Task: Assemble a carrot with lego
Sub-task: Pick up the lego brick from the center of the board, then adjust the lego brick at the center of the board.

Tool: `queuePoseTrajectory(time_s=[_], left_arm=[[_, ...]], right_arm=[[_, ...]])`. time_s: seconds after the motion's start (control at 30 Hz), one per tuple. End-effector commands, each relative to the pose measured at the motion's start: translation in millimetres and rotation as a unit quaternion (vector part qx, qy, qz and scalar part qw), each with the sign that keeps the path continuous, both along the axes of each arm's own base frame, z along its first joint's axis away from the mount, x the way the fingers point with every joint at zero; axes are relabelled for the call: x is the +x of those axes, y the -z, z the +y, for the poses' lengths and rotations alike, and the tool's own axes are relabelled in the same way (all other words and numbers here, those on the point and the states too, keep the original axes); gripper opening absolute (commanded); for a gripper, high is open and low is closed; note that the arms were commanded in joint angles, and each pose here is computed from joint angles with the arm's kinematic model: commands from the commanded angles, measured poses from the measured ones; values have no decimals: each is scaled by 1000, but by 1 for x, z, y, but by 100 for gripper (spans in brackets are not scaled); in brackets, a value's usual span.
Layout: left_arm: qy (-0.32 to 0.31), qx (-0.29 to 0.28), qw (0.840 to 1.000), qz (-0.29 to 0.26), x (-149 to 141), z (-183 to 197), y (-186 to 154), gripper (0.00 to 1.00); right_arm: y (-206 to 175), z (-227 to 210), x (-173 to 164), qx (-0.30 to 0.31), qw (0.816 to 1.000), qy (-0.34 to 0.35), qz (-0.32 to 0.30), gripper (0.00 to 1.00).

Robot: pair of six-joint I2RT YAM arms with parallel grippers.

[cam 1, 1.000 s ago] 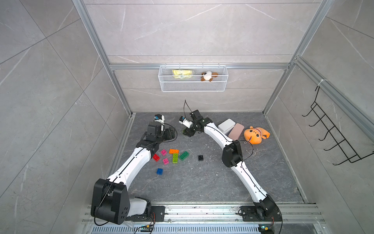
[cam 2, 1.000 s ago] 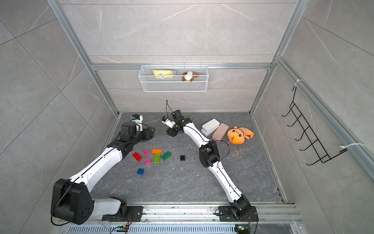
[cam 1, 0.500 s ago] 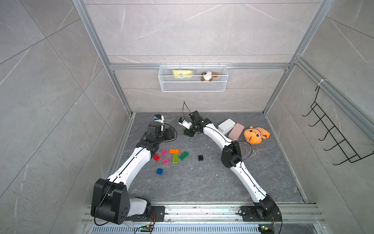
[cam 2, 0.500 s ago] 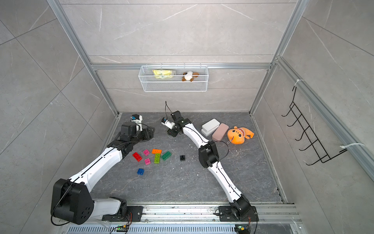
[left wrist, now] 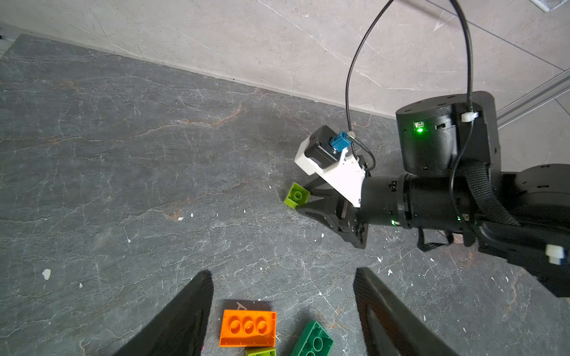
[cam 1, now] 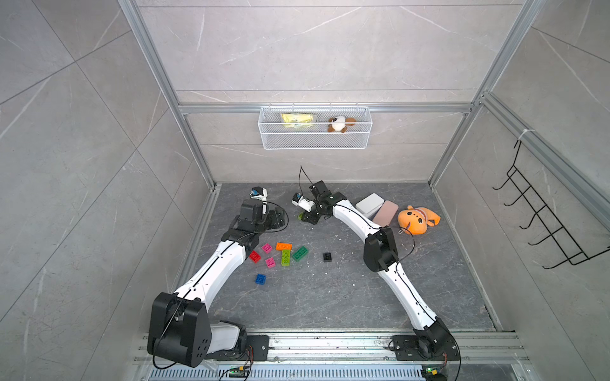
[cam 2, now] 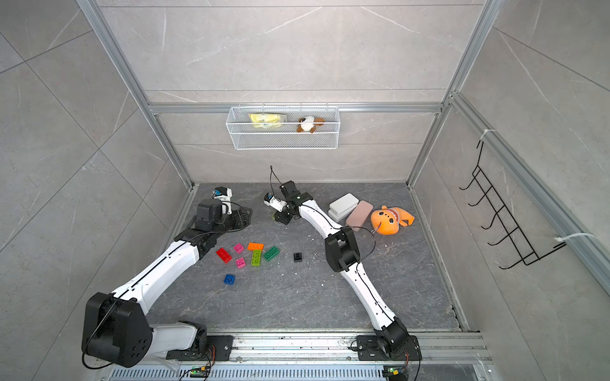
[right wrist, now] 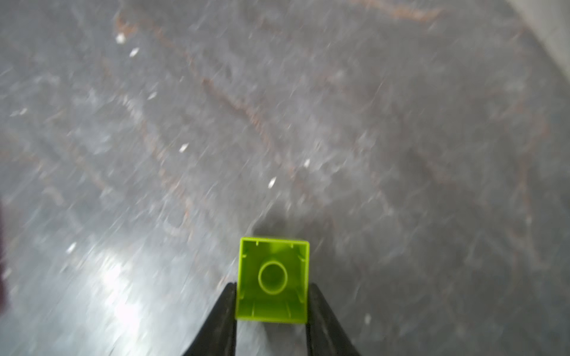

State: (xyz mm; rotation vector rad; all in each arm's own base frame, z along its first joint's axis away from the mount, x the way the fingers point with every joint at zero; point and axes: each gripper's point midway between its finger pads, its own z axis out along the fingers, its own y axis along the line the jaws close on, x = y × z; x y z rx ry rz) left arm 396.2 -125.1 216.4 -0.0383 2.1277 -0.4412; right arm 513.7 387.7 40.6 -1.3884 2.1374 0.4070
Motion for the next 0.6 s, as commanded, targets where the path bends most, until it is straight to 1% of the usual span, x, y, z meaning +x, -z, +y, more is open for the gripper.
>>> queuePoseTrajectory(time_s=[0.0,0.1,0.27,0.43,0.5,0.57], left_arm=[[2,-12,1000,-22,-6,1,-18,76],[15,-19,999,-21,-11,-3,-21,75],[49,-32,998,-22,-20,-17,-23,73],[110,-8,993,-31,-38,-41,-19,72],[139,4,990,-37,-48,-53,-18,71],[159,13,986,-39,-56,-60,-15,72]], right_arm=[[-64,-17,-10,24,999,-12,-30,33],[-73,-41,-30,31,999,-10,-38,33],[-68,-88,-77,17,1000,5,-22,34],[-59,-125,-131,-4,1000,0,-18,35],[-50,-134,-153,-15,1000,-18,-9,35],[-40,-143,-167,-31,999,-25,9,35]])
